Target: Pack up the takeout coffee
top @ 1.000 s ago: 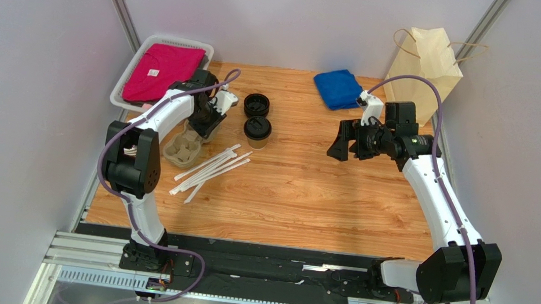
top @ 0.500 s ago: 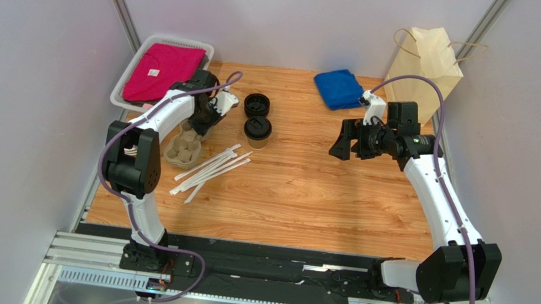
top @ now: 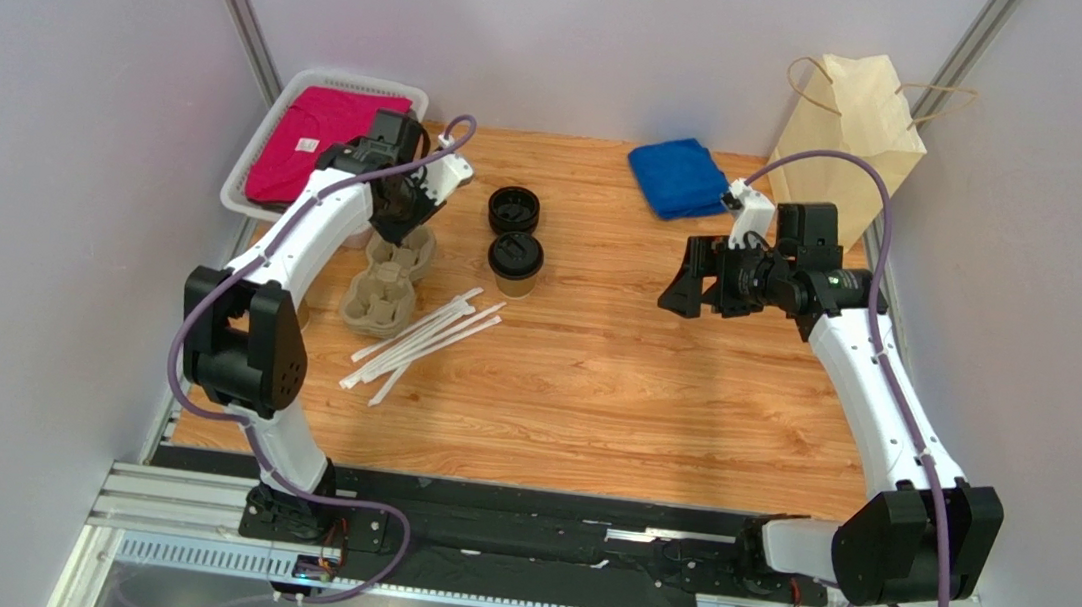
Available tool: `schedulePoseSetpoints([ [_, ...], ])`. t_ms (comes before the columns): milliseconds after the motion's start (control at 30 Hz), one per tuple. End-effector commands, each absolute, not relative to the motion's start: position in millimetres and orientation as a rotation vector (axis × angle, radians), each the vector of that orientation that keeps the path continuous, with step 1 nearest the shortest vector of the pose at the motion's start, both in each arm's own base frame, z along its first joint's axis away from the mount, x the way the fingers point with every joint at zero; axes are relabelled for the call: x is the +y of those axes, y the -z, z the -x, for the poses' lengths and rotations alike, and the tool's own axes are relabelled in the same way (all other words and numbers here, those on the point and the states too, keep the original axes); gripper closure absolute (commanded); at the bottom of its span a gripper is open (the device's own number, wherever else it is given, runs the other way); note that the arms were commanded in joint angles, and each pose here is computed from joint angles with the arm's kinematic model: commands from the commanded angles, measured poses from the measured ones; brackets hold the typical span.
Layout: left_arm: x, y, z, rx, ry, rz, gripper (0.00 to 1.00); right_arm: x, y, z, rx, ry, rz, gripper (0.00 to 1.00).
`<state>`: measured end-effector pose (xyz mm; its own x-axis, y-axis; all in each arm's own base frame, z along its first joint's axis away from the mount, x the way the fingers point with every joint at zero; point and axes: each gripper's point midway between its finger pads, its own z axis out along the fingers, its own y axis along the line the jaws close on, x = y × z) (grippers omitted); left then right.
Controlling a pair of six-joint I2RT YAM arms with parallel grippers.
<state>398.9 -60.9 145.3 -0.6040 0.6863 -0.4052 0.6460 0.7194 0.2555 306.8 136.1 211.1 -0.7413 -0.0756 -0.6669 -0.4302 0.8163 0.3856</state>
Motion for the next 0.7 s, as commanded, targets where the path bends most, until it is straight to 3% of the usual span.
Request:
schedulePoseSetpoints([
  [0,-61,-174,-401,2.387,-0.141,-1.033,1.0,140,-221,-311,2.297,-0.731,0.363,0.15],
  [100,-67,-168,-394,2.444,-0.071,-0.995,1.0,141,-222,-311,2.293,-0.735,0.36,0.15],
  [200,-80,-159,-387,2.49,0.037,-0.965,0.72,141,-221,-311,2.294,-0.736,0.362,0.15],
  [300,-81,-145,-386,2.53,0.061,-0.982,0.59,141,-221,-310,2.297,-0.742,0.358,0.15],
  [433,-81,-130,-388,2.56,0.072,-1.019,0.57,140,-220,-310,2.298,-0.737,0.361,0.15],
  [667,-82,-114,-396,2.584,0.077,-1.055,0.64,140,-217,-310,2.306,-0.737,0.358,0.15],
])
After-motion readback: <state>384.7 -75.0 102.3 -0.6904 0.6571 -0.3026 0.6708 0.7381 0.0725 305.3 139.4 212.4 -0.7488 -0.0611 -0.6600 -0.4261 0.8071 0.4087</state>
